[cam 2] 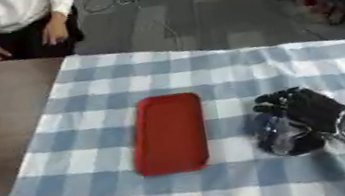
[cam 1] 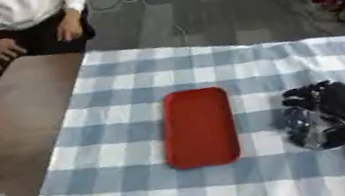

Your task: Pick up objects on the table and place them in the box.

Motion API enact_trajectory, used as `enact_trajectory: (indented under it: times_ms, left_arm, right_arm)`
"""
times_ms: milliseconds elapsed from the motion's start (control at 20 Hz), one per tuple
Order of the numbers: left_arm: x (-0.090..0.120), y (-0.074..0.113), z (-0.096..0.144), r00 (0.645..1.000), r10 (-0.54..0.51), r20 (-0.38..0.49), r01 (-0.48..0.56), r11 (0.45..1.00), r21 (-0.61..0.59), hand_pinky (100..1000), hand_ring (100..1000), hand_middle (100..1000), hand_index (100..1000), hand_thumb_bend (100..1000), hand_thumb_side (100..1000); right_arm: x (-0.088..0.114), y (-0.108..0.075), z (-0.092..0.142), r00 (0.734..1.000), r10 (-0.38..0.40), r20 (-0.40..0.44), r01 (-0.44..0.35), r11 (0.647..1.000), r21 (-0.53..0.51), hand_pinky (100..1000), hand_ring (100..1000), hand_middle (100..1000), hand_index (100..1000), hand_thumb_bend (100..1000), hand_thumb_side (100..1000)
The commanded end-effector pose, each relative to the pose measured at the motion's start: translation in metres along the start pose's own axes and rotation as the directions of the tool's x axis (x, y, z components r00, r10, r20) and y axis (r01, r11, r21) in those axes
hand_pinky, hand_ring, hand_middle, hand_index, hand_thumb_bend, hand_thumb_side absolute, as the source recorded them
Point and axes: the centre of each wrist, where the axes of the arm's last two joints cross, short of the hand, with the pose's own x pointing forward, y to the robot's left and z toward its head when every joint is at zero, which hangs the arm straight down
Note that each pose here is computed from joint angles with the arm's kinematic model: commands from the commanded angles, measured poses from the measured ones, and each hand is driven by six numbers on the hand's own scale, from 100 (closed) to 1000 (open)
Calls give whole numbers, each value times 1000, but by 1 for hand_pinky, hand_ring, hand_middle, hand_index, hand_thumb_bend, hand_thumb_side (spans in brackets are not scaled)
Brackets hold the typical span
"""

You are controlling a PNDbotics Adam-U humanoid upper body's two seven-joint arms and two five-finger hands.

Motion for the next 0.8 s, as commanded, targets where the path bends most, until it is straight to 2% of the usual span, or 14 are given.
enact_trajectory:
  times_ms: [50, 800]
  left_arm:
    - [5, 0, -7, 999, 8, 33, -8, 1000, 4, 781, 698, 882, 913, 215, 803]
    - [6, -2, -10, 999, 19, 47, -19, 1000, 8, 781, 698, 882, 913, 216, 801]
  right_arm:
    - [-12, -5, 4, 999, 32, -15, -32, 999, 1, 410, 690, 825, 882, 421, 1000]
    - [-12, -2, 4, 999, 12, -39, -13, 1000, -13, 394, 684, 818, 876, 418, 1000]
